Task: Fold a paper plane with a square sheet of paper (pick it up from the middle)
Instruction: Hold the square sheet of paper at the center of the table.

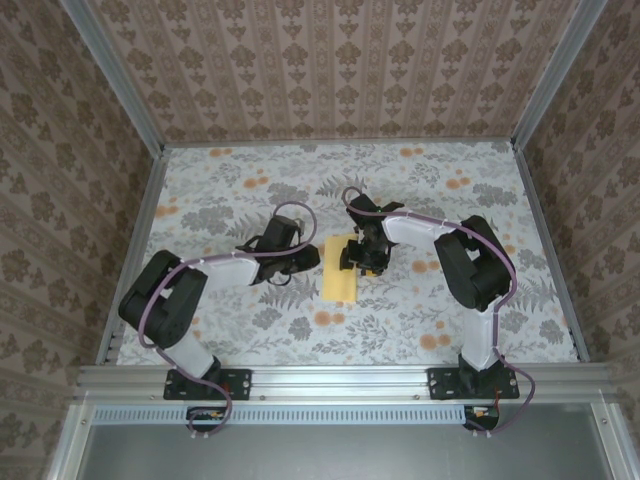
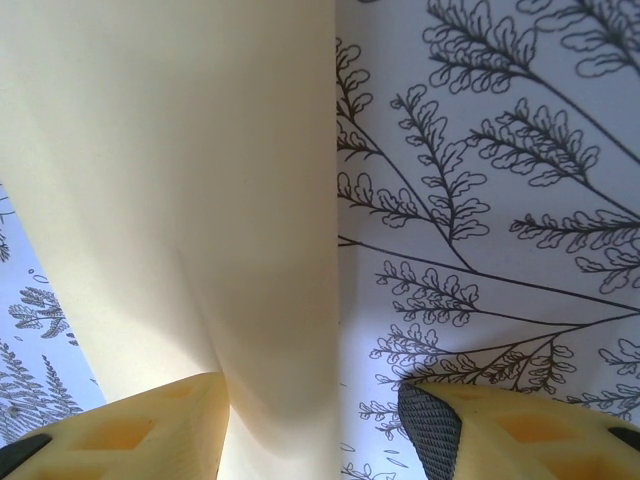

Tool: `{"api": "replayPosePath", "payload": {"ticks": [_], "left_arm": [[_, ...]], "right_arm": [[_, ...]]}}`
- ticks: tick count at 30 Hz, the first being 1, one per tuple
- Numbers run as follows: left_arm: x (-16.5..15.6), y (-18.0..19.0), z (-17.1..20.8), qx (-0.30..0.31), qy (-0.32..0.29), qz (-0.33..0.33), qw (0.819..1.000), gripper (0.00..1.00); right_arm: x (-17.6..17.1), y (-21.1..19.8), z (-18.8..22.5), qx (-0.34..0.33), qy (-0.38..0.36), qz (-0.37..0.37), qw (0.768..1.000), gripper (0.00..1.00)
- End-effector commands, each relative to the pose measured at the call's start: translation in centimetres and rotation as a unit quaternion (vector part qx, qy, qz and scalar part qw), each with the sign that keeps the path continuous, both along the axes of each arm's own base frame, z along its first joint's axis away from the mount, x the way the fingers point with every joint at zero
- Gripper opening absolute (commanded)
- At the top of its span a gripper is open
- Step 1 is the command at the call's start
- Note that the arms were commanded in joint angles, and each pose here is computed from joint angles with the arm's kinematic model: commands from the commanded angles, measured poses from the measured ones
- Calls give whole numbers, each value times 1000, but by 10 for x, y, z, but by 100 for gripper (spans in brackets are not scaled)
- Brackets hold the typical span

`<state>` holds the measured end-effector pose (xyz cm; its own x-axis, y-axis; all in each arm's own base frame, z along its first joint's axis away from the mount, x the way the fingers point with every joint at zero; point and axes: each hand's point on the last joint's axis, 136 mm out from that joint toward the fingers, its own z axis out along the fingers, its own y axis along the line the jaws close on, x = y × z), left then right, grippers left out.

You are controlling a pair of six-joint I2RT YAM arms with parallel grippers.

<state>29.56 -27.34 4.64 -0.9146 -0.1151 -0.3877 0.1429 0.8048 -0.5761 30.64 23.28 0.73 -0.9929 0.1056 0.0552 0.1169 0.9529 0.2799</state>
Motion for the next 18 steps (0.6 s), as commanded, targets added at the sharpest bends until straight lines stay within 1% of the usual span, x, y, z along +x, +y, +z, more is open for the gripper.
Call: {"api": "replayPosePath", "payload": {"ticks": [1,3,9,18], "left_arm": [[0,-24,12,-36,1,-30,999,20],[-2,-30,11,-39,6,-42,998,18],[-7,-42,3,-35,21,-64,997,15],[-10,-47,-11,-24,48,-73,996,11]], "right_arm": [[-45,-59,-73,-140,88,-8,986,56],[-45,-59,-74,-140,88,-8,986,56],[-45,-60,-76,-143,90,-2,986,56],[-47,-61,-78,-145,93,-1,985,56]]}}
